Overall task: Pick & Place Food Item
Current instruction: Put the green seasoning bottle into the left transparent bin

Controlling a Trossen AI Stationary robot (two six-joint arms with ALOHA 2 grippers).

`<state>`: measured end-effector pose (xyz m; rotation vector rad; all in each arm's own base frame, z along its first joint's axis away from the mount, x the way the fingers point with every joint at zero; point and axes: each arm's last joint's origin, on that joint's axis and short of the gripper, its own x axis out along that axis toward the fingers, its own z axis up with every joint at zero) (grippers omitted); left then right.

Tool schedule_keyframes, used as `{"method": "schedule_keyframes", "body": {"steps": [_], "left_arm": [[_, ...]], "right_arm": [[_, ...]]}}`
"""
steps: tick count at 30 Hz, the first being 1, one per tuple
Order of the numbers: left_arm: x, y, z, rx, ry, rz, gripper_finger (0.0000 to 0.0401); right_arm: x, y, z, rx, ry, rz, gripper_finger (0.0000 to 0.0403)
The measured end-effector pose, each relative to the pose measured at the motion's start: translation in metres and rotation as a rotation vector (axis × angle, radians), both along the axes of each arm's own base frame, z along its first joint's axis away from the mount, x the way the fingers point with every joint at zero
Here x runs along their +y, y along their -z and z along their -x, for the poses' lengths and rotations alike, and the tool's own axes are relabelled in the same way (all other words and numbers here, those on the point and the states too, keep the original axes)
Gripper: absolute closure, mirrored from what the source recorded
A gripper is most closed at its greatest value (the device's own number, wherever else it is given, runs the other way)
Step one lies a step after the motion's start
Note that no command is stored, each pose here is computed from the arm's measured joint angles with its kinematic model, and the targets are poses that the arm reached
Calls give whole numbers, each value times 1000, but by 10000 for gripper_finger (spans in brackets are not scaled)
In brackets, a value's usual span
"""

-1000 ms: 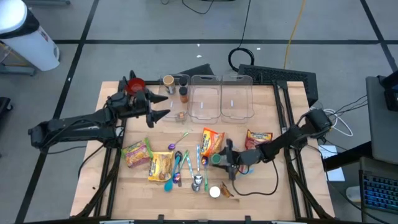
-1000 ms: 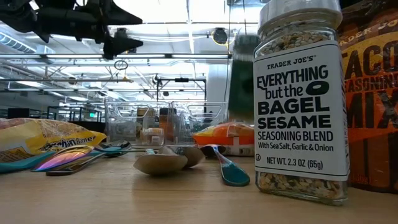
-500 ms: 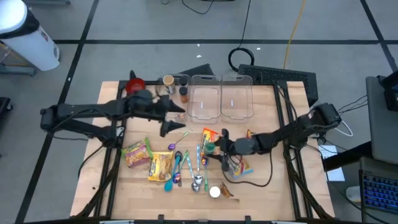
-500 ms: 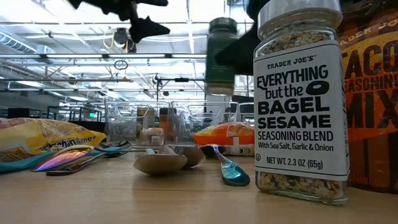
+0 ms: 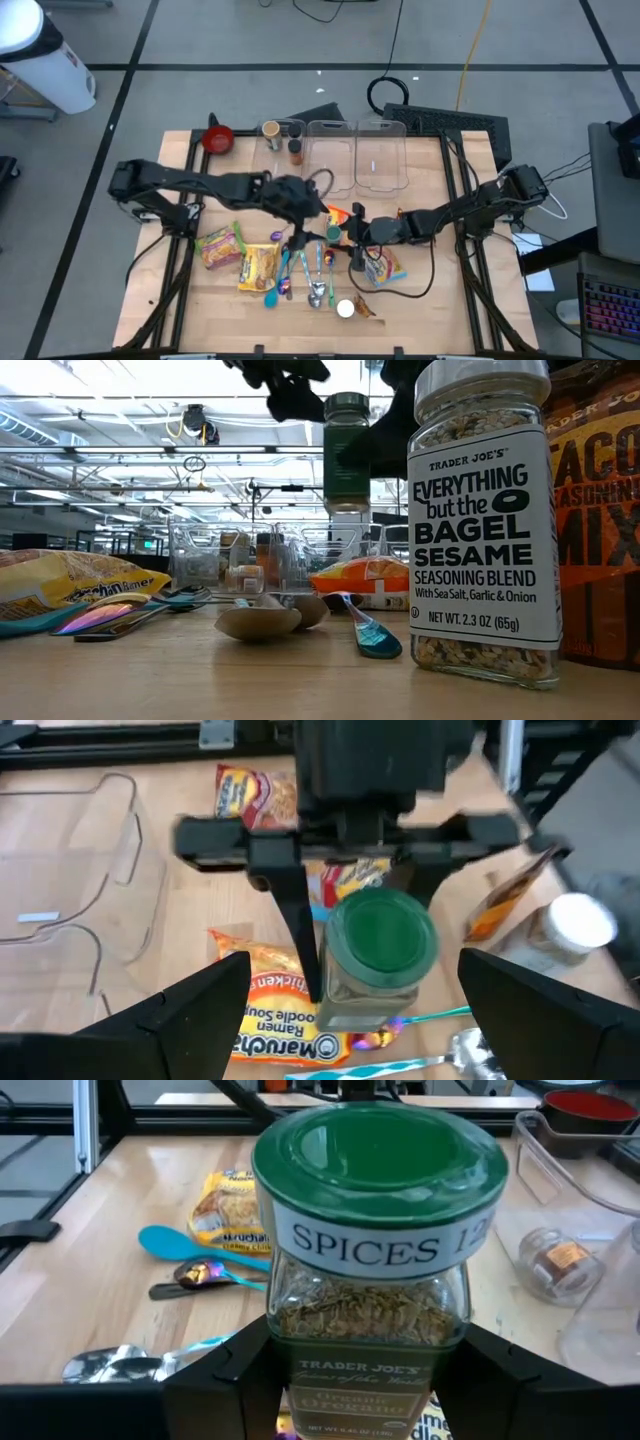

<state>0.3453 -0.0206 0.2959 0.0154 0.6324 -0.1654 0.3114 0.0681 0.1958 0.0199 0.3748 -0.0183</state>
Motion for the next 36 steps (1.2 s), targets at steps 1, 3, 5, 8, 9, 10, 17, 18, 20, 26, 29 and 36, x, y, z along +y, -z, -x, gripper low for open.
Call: {"method": "schedule_keyframes", "body": {"steps": [1,3,5,8,9,10,17,18,20,26,29,36], "left_arm": [[-2,3,-4,5,-1,-12,36],[-6,5,-9,10,0,-20,36],[-9,8,-14,16,1,-14,36],[-11,8,-15,12,5,-11,36],[-12,7,-15,4,7,-9,36],[-12,7,-15,2,8,-8,36],[-13,14,-21,10,-8,-19,36],[-13,17,-21,22,-9,-21,36],[-13,18,-24,8,-10,-19,36],[-13,21,-26,12,-18,-15,36],[-13,21,-26,6,-16,-15,36],[-18,20,-26,-9,13,-35,58]], "right_arm": [[0,0,0,0,0,0,208],[0,0,0,5,0,1,207],[0,0,0,5,0,1,206],[0,1,0,6,0,2,206],[0,1,0,7,0,2,207],[0,1,0,7,0,2,208],[0,0,0,2,2,5,207],[0,0,0,1,2,5,207],[0,0,0,2,3,5,207],[0,1,0,4,3,6,207],[0,1,0,4,3,6,207],[0,1,0,5,3,6,208]]}}
